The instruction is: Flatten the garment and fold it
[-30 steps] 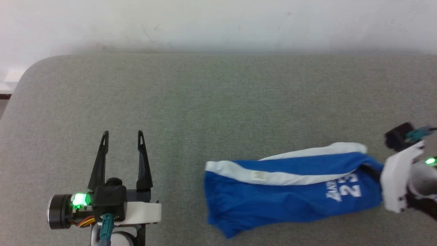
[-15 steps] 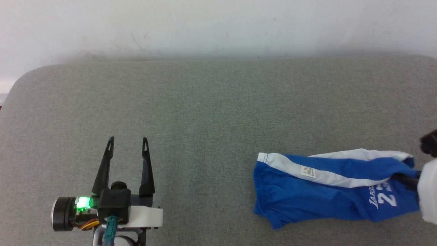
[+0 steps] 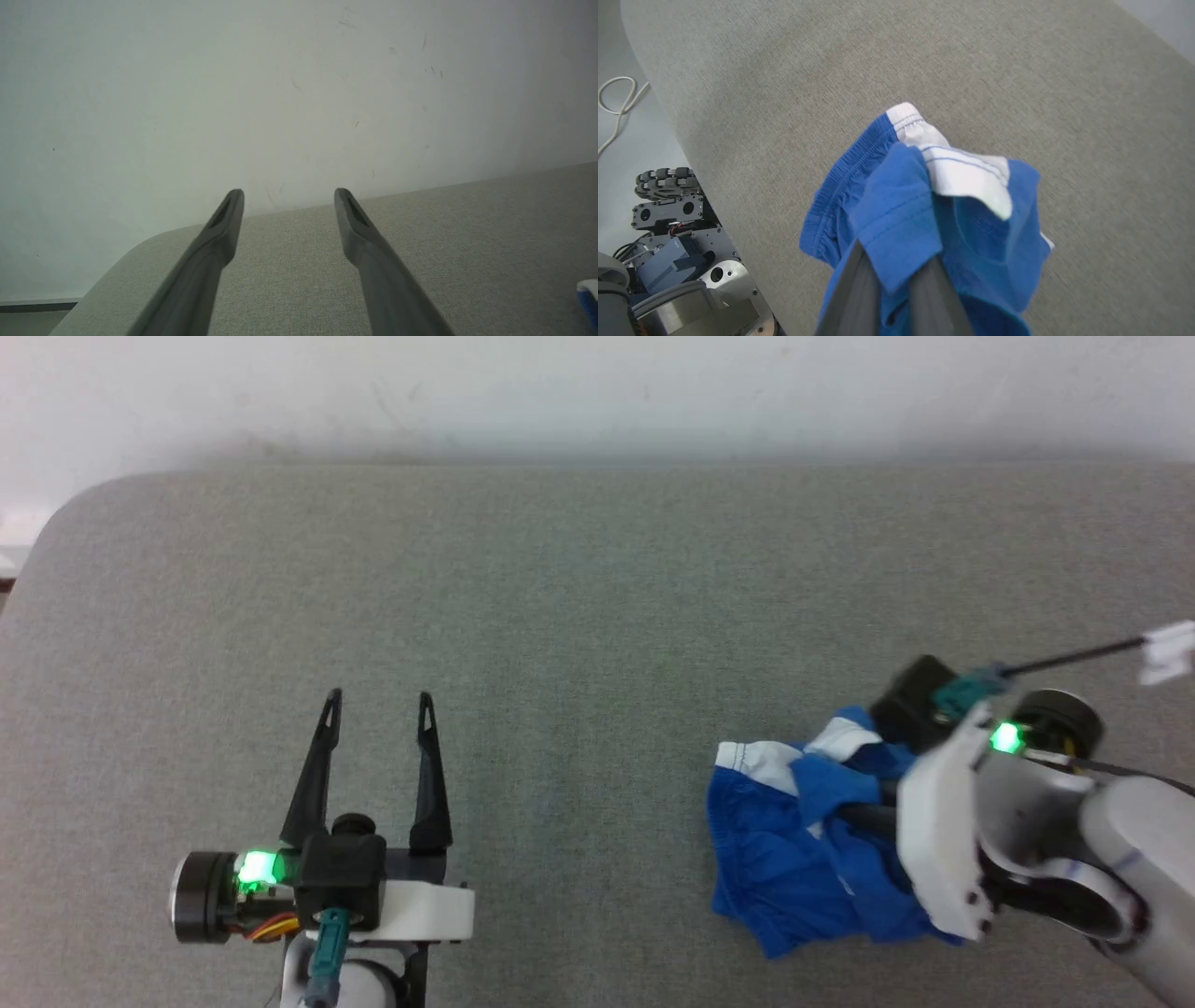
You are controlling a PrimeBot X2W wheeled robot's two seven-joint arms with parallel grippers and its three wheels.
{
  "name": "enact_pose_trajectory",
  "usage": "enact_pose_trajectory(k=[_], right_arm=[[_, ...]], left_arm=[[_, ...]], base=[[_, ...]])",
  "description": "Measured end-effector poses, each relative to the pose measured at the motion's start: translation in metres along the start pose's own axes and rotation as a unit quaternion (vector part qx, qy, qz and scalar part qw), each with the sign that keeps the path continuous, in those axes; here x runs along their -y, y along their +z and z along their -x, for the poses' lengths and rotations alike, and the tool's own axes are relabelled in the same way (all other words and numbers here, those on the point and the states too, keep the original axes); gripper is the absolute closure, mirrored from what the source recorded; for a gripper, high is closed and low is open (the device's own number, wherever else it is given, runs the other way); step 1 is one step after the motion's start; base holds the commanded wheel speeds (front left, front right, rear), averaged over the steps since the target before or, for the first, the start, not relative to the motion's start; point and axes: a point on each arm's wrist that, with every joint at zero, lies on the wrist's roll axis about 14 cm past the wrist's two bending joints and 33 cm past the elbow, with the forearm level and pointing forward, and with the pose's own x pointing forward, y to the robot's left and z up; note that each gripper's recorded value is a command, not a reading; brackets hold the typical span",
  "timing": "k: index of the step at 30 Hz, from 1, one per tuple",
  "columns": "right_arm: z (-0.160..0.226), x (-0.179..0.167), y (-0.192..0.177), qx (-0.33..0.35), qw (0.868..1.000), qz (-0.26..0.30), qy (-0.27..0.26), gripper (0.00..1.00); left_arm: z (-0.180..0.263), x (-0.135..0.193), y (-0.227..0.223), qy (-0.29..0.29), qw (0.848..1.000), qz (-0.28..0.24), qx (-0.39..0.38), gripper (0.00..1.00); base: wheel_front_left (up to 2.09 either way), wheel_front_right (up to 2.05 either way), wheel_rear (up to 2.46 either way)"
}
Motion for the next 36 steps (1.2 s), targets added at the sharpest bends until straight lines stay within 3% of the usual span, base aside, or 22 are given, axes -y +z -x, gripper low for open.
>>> enact_pose_trajectory(k=[5, 10, 12, 13, 14, 15, 19, 23, 26, 29, 36], right_arm=[[-0.043, 0.000, -0.006, -0.031, 0.999, -0.015, 0.016, 1.00], [-0.074, 0.001, -0.048, -0.109, 0.994, -0.012, 0.020, 1.00], [-0.079, 0.002, -0.051, -0.111, 0.994, -0.009, 0.021, 1.00], [-0.080, 0.002, -0.048, -0.104, 0.994, -0.008, 0.021, 0.86], [-0.079, 0.002, -0.045, -0.094, 0.995, -0.005, 0.021, 0.50], [-0.079, 0.002, -0.042, -0.082, 0.996, 0.000, 0.021, 0.00], [-0.062, 0.002, -0.007, 0.008, 1.000, 0.015, 0.019, 0.00], [-0.017, 0.026, 0.038, 0.116, 0.992, 0.040, -0.027, 0.00], [0.028, 0.052, 0.075, 0.212, 0.972, 0.062, -0.085, 0.00], [0.077, 0.083, 0.099, 0.308, 0.935, 0.073, -0.162, 0.00], [0.142, 0.118, 0.066, 0.414, 0.851, 0.048, -0.319, 0.00]], left_arm=[[-0.005, 0.000, -0.005, 0.006, 1.000, 0.004, -0.007, 0.00], [-0.007, -0.003, -0.016, 0.013, 1.000, 0.001, -0.023, 0.00], [-0.006, -0.005, -0.020, 0.016, 0.999, -0.001, -0.029, 0.00], [-0.005, -0.006, -0.021, 0.017, 0.999, -0.002, -0.030, 0.00], [-0.005, -0.007, -0.021, 0.018, 0.999, -0.003, -0.031, 0.00], [-0.005, -0.007, -0.021, 0.018, 0.999, -0.004, -0.032, 0.00], [0.003, -0.009, -0.028, 0.016, 0.999, -0.002, -0.046, 0.00], [0.004, -0.007, -0.024, 0.009, 0.999, 0.001, -0.040, 0.00], [-0.001, -0.002, -0.017, 0.002, 1.000, 0.005, -0.026, 0.00], [-0.007, 0.005, -0.009, -0.008, 1.000, 0.012, -0.012, 0.00], [-0.016, 0.020, 0.007, -0.030, 0.999, 0.025, 0.014, 0.00]], base=[[0.00, 0.00, 0.00], [0.00, 0.00, 0.00], [0.00, 0.00, 0.00], [0.00, 0.00, 0.00], [0.00, 0.00, 0.00], [0.00, 0.00, 0.00], [0.00, 0.00, 0.00], [0.00, 0.00, 0.00], [0.00, 0.00, 0.00], [0.00, 0.00, 0.00], [0.00, 0.00, 0.00]])
